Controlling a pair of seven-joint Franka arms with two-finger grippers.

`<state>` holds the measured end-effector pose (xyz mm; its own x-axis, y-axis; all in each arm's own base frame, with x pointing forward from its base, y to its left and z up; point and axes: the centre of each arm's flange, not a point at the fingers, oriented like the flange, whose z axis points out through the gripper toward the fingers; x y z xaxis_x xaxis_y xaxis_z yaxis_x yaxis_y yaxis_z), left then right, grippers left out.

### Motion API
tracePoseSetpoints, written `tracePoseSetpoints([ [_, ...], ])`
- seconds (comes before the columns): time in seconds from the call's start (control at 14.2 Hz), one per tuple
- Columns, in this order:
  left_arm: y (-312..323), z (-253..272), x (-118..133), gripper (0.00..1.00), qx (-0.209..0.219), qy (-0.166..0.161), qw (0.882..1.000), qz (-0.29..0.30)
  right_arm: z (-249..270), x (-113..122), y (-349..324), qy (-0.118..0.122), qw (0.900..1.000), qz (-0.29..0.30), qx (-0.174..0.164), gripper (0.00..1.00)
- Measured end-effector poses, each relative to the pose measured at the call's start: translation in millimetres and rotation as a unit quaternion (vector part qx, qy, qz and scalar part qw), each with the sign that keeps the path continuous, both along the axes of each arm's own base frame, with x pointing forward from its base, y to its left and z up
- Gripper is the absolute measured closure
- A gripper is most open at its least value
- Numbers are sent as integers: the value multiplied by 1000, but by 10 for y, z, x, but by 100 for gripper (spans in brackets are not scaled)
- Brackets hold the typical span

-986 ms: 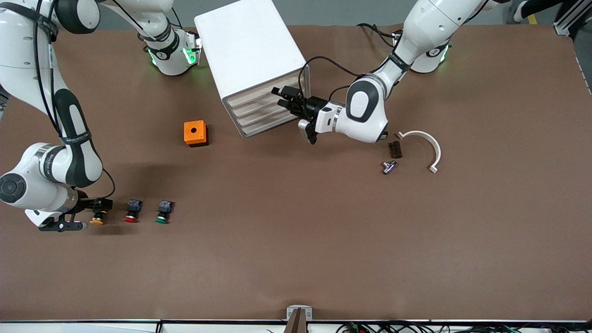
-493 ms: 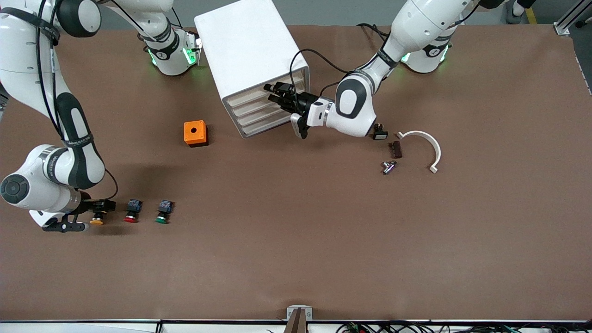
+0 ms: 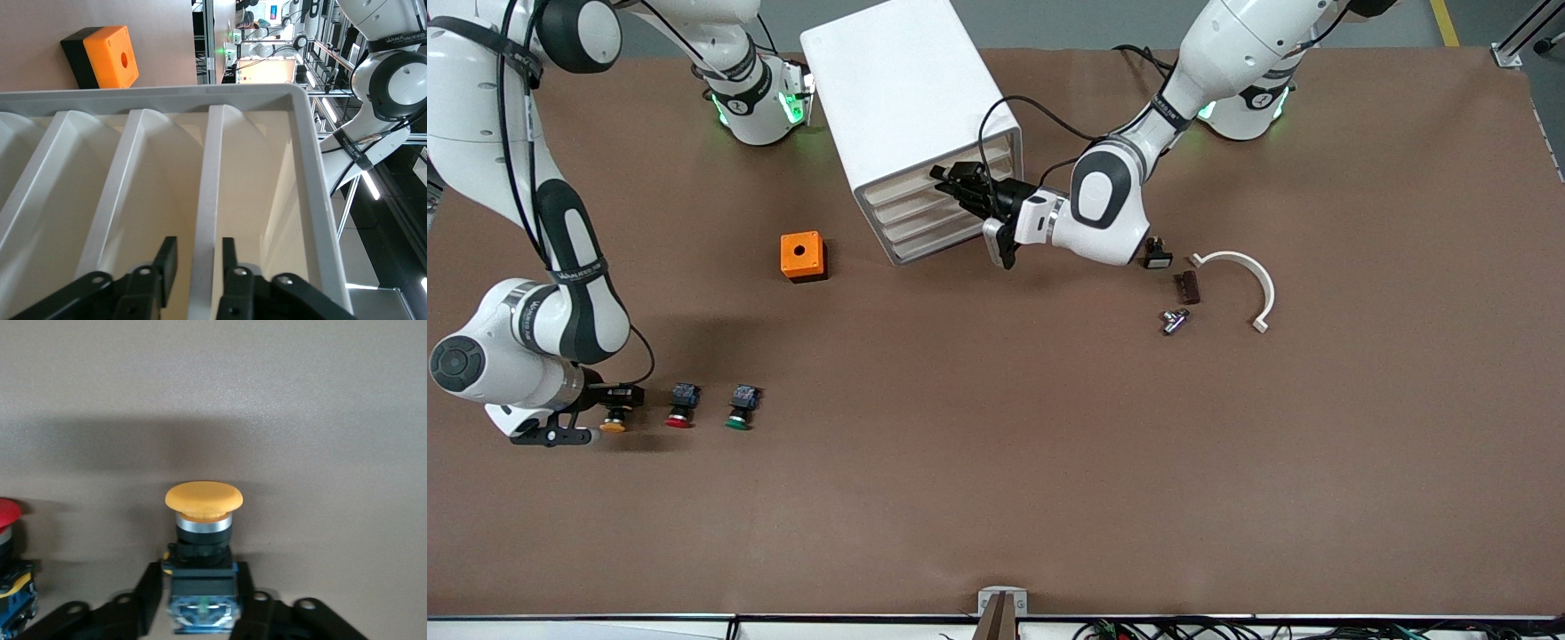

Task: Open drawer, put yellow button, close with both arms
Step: 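Pull the drawer open with the left gripper while the right gripper lifts the button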

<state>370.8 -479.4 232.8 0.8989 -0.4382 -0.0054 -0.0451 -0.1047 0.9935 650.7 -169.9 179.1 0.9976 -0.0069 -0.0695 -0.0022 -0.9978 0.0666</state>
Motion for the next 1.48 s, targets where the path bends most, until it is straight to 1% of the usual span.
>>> tracePoseSetpoints([
  [0.07, -7, 10, 4, 70, -1, 0, 1000, 0, 4, 4, 0, -1, 1000, 0, 0, 59],
  [0.14, -14, 17, 5, 73, -2, 0, 1000, 2, 7, 7, 0, -1, 1000, 0, 0, 59],
  [0.35, -36, 26, -16, 74, -4, 3, 1000, 2, 40, 33, -3, -4, 1000, 0, -1, 59],
  [0.42, -39, 24, -19, 80, -4, 2, 1000, 2, 61, 45, -3, -5, 1000, 0, -1, 59],
  [0.49, -39, 22, -19, 80, -3, 1, 1000, 3, 90, 54, 0, -3, 1000, 0, 0, 59],
  [0.56, -39, 22, -18, 85, -5, -3, 1000, 2, 134, 58, 5, 2, 1000, 0, 2, 59],
  [0.77, -37, 22, -15, 85, -5, -5, 1000, 3, 431, 58, 40, 21, 1000, -1, 9, 59],
  [0.99, -17, 28, 28, 85, -6, -6, 1000, 6, 926, 19, 146, 39, 999, 1, 19, 59],
  [1.13, 48, 38, 141, 85, -6, -9, 1000, 17, 1264, -1, 271, 41, 999, 1, 22, 59],
  [1.2, 103, 52, 243, 85, -7, -11, 1000, 26, 1414, -14, 344, 42, 999, -4, 22, 59],
  [1.48, 392, 76, 756, 85, -1, -23, 997, 68, 1923, -105, 682, 52, 998, -30, 23, 59],
])
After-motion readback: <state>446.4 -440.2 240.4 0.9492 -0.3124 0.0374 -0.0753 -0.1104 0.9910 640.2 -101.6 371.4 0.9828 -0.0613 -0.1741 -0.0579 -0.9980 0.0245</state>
